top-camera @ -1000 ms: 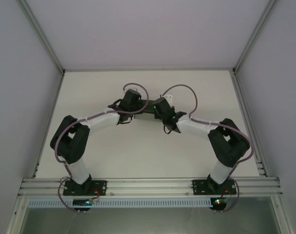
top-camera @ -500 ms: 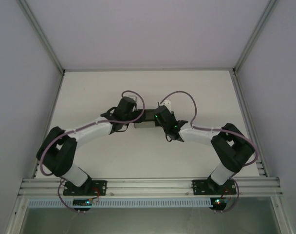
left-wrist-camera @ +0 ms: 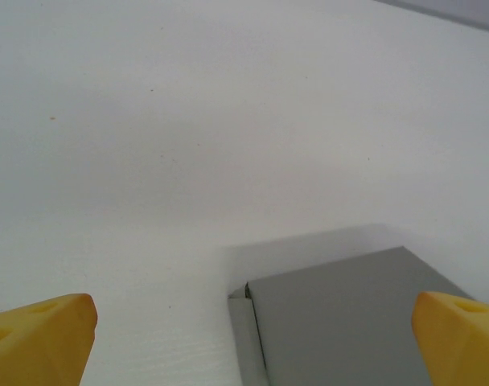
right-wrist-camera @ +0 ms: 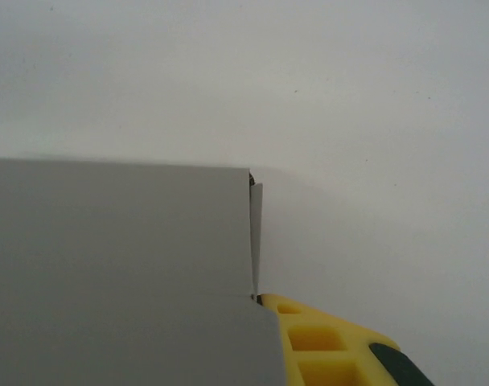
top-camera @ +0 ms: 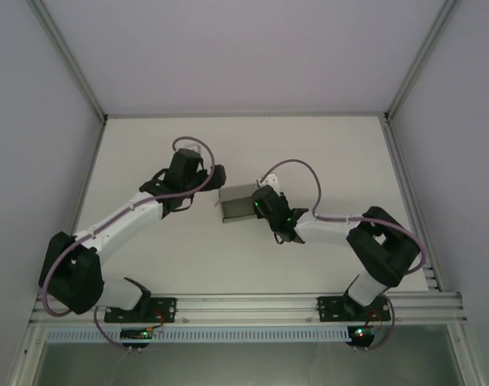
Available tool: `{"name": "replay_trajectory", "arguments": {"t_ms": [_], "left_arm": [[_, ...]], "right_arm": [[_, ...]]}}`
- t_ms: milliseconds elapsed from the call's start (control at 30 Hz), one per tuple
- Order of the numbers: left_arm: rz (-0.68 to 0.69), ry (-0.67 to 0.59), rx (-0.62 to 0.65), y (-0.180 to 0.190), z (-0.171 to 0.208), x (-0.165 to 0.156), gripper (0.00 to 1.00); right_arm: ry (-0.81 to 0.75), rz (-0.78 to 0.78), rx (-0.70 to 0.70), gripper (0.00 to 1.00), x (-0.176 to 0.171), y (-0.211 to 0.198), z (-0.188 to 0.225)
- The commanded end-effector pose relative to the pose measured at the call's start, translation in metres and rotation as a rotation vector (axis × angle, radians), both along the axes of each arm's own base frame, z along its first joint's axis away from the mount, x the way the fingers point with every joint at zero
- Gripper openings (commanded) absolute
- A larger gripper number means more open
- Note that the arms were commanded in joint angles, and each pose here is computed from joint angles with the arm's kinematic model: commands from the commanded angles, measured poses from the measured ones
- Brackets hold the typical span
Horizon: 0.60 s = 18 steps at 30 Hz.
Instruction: Assemble paper box
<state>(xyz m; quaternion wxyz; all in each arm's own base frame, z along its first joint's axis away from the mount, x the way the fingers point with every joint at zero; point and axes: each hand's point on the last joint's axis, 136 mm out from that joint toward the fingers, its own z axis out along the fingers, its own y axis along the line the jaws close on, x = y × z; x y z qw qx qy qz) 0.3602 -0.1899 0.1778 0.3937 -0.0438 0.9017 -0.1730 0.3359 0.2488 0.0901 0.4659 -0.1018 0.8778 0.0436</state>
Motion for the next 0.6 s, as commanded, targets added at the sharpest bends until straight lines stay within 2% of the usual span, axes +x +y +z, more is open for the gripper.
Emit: {"name": "replay_trajectory", "arguments": {"t_ms": [0,167,367,567], "left_arm": [[-0.053,0.061,-0.116,-0.022,-0.008,0.004,1.00],[-0.091,0.160,-0.155,-0.035,-0.043,0.004,0.95],[-0.133,0.271,-0.245,-0.048,-0.079,0.002,0.78],[-0.116,0.348,-0.242,-0.041,-0.110,-0.007,0.70]], "right_arm": [[-0.023,0.004,-0.018,0.17,-0.002,-0.001,0.004],[-0.019,0.017,-0.020,0.18,-0.008,0.002,-0.001],[0.015,0.063,-0.012,0.22,-0.015,0.009,-0.008],[0.082,0.176,0.023,0.35,-0.045,0.008,-0.004]]}}
